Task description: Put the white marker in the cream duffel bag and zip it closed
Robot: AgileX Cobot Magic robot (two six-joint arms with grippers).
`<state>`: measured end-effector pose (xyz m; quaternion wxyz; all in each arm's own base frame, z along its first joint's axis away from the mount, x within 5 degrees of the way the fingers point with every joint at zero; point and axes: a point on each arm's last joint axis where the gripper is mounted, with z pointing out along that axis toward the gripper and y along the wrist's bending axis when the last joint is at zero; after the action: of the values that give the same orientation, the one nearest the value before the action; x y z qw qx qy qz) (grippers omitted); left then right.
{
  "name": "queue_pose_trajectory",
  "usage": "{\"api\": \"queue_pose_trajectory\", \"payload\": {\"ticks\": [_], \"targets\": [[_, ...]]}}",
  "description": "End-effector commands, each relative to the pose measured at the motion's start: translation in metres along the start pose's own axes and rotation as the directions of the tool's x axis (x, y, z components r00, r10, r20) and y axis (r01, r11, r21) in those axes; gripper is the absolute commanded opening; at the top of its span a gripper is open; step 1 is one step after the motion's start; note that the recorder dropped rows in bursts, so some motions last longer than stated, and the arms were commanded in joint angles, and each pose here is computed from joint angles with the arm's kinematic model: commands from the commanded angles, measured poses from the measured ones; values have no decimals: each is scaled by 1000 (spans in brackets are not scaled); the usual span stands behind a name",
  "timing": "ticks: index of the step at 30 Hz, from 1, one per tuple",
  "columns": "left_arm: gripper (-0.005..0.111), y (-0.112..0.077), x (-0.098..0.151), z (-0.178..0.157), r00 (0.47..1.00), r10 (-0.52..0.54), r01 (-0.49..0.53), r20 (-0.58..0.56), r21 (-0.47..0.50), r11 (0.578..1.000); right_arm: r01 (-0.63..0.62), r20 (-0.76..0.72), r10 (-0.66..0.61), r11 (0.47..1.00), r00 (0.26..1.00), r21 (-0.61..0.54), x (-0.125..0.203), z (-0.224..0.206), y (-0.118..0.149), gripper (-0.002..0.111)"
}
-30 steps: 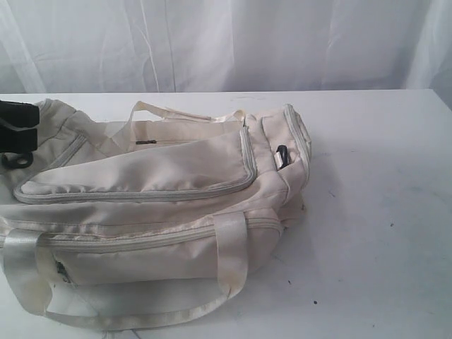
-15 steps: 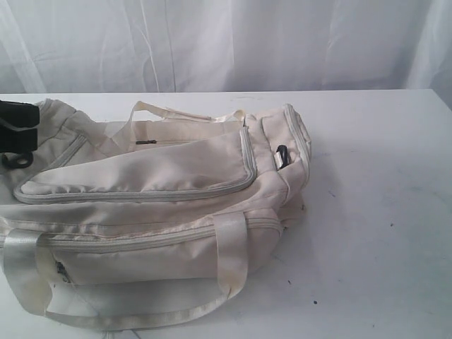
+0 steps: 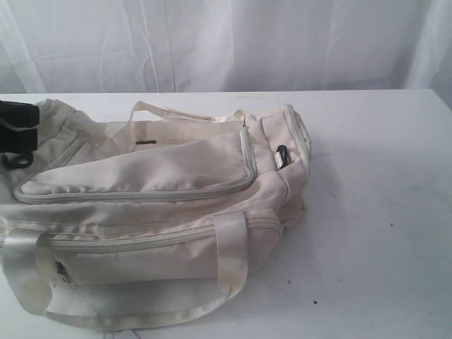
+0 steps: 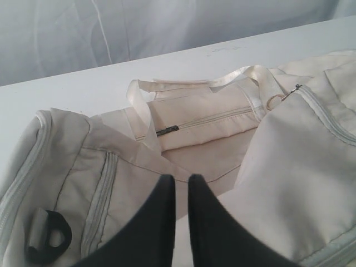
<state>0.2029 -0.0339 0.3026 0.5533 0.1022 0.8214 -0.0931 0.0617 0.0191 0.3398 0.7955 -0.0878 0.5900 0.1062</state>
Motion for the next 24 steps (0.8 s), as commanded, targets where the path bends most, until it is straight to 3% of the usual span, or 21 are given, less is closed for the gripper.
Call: {"api": "queue_pose_trajectory", "payload": {"ticks": [1, 6, 24], "targets": [[16, -2, 0, -3, 1000, -21, 21, 6, 14, 1000, 8, -84, -1, 996, 997, 85, 11, -11, -7, 0], [16, -2, 0, -3, 1000, -21, 21, 6, 14, 1000, 27, -191, -2, 991, 982, 132, 26, -22, -11, 0], [16, -2, 0, -3, 1000, -21, 21, 6, 14, 1000, 37, -354, 14, 990, 935, 138, 95, -37, -11, 0]]}}
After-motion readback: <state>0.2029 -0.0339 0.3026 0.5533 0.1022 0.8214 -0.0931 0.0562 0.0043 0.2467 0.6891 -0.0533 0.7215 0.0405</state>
